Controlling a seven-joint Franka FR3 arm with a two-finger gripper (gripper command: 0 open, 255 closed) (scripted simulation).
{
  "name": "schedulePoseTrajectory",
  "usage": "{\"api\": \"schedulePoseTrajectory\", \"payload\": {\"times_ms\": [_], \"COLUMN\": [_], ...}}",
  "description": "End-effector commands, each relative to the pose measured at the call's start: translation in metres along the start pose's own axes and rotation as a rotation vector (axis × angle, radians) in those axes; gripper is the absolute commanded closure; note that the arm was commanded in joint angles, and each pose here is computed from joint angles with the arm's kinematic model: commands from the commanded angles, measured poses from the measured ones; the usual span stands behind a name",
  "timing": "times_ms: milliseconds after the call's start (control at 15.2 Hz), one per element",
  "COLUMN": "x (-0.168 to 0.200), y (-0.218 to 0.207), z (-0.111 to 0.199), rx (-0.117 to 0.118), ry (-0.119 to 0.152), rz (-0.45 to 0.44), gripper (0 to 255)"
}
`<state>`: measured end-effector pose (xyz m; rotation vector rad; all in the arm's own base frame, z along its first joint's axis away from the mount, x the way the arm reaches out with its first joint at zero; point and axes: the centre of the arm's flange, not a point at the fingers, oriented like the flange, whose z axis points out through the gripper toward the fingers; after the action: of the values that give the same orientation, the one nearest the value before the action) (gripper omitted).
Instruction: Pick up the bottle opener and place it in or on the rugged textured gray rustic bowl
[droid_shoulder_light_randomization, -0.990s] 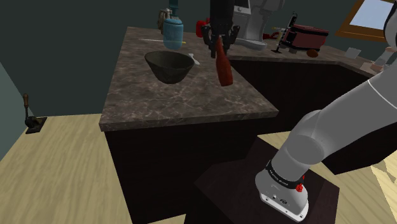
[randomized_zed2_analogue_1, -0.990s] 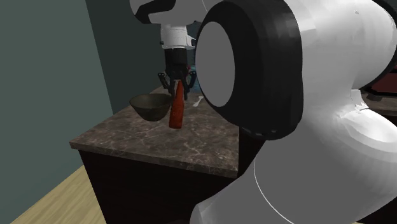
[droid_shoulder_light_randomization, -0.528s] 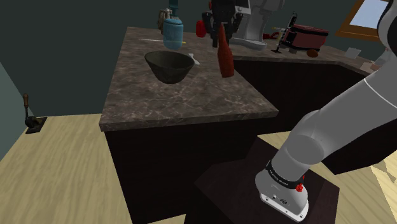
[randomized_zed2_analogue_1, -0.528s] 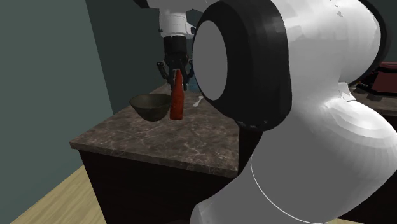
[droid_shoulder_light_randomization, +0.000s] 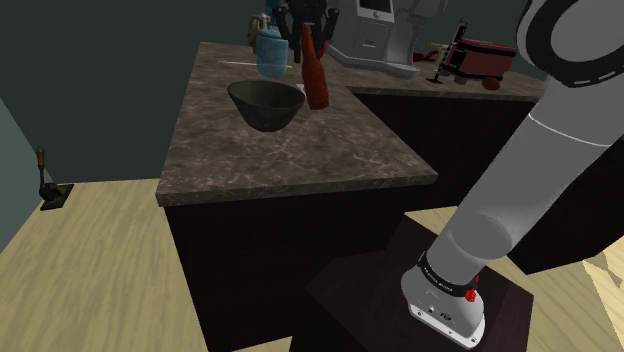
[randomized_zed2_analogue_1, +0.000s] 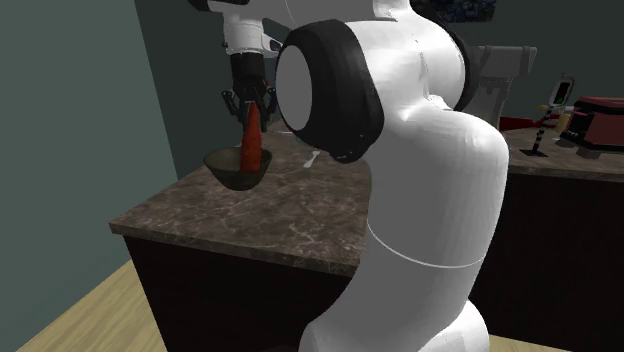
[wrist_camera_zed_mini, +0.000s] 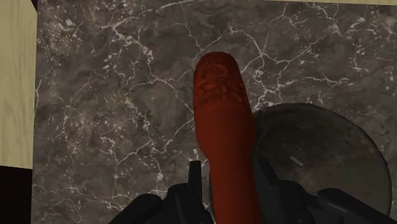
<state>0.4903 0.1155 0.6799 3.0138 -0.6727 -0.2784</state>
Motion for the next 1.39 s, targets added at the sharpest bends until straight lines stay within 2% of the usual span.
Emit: {"api": "schedulePoseTrajectory", "payload": {"times_ms": [0,330,1320], "x": [0.013,0.044,0.056], "y": [-0.022,-0.073,-0.079], "z": [-0.005,-0.016,0.058], "rx": [0.001,0.001,0.001], "ry": [0.000,0.000,0.000], "rz": [0.001,0.001,0.001], "gripper": [255,255,255]}}
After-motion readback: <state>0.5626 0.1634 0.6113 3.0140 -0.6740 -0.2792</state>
